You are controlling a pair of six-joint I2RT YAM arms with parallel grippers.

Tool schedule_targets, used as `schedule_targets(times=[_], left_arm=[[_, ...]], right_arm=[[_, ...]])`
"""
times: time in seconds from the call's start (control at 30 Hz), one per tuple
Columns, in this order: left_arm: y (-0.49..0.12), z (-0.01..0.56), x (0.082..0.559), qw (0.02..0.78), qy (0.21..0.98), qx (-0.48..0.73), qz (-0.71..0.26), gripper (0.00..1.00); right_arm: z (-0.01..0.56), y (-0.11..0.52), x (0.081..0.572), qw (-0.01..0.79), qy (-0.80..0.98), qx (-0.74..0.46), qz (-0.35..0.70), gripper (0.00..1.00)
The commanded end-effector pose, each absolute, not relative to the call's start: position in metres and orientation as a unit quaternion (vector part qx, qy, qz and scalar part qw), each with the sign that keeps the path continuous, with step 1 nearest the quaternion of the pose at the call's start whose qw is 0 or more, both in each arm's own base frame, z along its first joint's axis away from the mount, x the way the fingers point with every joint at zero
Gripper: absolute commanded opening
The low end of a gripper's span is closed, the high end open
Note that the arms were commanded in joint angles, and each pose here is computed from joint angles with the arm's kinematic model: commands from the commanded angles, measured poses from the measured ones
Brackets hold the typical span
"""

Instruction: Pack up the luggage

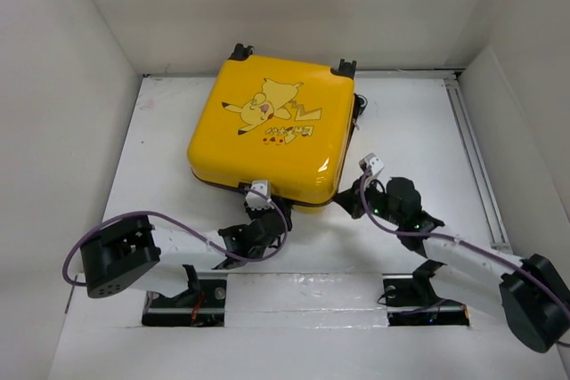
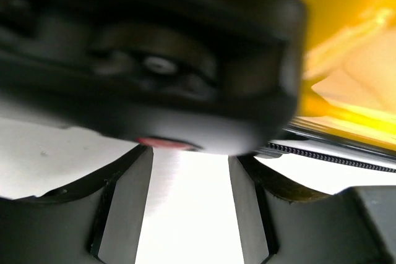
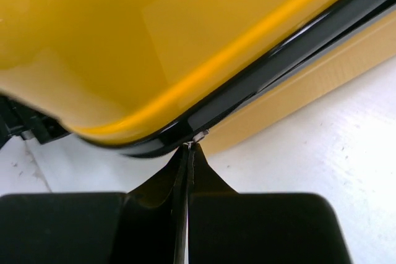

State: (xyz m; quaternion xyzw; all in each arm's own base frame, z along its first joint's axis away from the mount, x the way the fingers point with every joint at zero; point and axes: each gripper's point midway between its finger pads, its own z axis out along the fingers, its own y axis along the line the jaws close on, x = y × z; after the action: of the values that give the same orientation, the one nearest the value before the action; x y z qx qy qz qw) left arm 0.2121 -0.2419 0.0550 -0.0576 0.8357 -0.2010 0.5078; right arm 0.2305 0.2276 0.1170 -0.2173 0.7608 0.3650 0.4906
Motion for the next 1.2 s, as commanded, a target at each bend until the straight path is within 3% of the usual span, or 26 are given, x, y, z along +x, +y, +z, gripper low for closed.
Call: schedule_targets(times=[0.0, 0.17, 0.37, 0.63, 0.7, 0.83, 0.87, 1.03, 1.17], left_arm=[[-0.274, 0.125, 0.247, 0.564, 0.771, -0.124, -0.27, 0.48], [-0.289, 0.133, 0.258, 0.567, 0.767, -0.121, -0.275, 0.48], [-0.315, 0.14, 0.262, 0.56, 0.765, -0.103, -0.301, 0.48], [-0.339, 0.153, 0.254, 0.546, 0.759, -0.065, -0.35, 0.52], [-0.34, 0.161, 0.241, 0.546, 0.754, -0.052, -0.362, 0.63], [-0.298, 0.167, 0.222, 0.554, 0.746, -0.062, -0.365, 0.8], [-0.283, 0.16, 0.216, 0.555, 0.75, -0.068, -0.353, 0.8], [-0.223, 0.239, 0.211, 0.622, 0.682, -0.113, -0.368, 0.8], [-0.18, 0.298, 0.243, 0.677, 0.636, -0.189, -0.318, 0.83]], right_arm=[[0.135, 0.245, 0.199, 0.472, 0.752, -0.206, 0.413, 0.0], [0.116, 0.255, 0.153, 0.403, 0.784, -0.198, 0.429, 0.0], [0.109, 0.283, 0.133, 0.365, 0.803, -0.207, 0.423, 0.0], [0.141, 0.34, 0.17, 0.437, 0.779, -0.125, 0.433, 0.0], [0.135, 0.342, 0.175, 0.441, 0.783, -0.127, 0.42, 0.0], [0.137, 0.323, 0.183, 0.46, 0.787, -0.104, 0.399, 0.0], [0.137, 0.317, 0.186, 0.464, 0.786, -0.097, 0.397, 0.0], [0.13, 0.299, 0.186, 0.463, 0.796, -0.096, 0.379, 0.0], [0.136, 0.295, 0.186, 0.466, 0.792, -0.097, 0.381, 0.0]])
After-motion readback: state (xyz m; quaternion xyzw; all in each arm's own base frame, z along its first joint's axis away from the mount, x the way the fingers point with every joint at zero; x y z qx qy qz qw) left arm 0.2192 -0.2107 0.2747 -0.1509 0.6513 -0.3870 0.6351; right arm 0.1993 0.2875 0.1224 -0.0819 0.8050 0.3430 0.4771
